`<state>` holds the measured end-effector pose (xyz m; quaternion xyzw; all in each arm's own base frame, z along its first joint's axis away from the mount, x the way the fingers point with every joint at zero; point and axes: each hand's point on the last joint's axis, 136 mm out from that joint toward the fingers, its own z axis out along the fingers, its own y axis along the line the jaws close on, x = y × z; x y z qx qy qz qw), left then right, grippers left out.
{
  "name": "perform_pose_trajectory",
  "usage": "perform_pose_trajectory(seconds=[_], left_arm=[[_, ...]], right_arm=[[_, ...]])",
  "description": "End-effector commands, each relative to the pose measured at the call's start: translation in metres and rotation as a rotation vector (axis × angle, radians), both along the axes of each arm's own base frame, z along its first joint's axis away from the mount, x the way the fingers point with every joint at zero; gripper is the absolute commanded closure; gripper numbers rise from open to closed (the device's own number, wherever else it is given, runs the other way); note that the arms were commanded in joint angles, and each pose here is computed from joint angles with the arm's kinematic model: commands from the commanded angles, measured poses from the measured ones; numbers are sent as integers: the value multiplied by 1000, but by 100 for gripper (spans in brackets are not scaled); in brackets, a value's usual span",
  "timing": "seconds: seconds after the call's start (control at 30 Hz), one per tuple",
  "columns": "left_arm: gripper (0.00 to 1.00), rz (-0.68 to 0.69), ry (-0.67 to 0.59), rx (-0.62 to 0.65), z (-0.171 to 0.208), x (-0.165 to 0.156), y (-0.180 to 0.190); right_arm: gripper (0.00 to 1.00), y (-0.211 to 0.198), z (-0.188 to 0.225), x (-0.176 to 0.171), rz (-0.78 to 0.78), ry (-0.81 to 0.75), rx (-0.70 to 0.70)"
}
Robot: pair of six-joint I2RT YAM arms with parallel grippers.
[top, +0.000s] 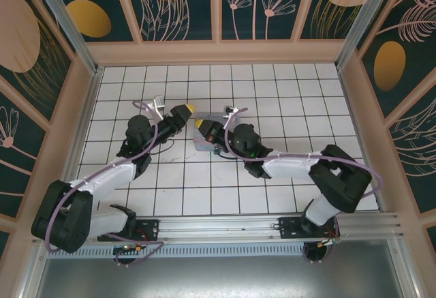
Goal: Unlock the padlock with the key
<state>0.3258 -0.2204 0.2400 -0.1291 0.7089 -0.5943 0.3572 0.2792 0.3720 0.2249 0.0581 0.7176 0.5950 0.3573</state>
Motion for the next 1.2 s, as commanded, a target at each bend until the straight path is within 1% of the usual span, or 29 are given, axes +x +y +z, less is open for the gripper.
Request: perform_pose_trajectory(seconds=[0.0,0.1,0.27,0.43,0.5,0.6,0.7,0.8,0.9,1.17], left_arm=[[25,-9,42,21,7,-2,-2],[25,-39,125,44,-4,-5,-6],[25,-105,240,46,-18,-12,-15],[27,-126,284,30,-20,-18,-17],[29,-127,292,32,-19,-19,-16],[33,-128,293,28,-17,-20,-16],[36,-131,299,27,-18,-22,-15],[41,-128,297,26,-19,-24,-14],[43,-127,300,31,-22,-24,-14],[42,-119,296,43,-23,-21,-14]], right_arm=[[100,-18,-4,-2,-38,-25,-98],[100,-22,-7,-7,-49,-47,-210],[100,-21,-14,-11,-109,-111,-495],[100,-15,-17,-12,-201,-195,-779],[100,-9,-19,-13,-230,-224,-860],[100,2,-25,-14,-244,-253,-939],[100,9,-29,-14,-249,-261,-966],[100,11,-31,-14,-248,-260,-959],[100,10,-31,-15,-239,-262,-943],[100,-2,-23,-29,-104,-293,-784]])
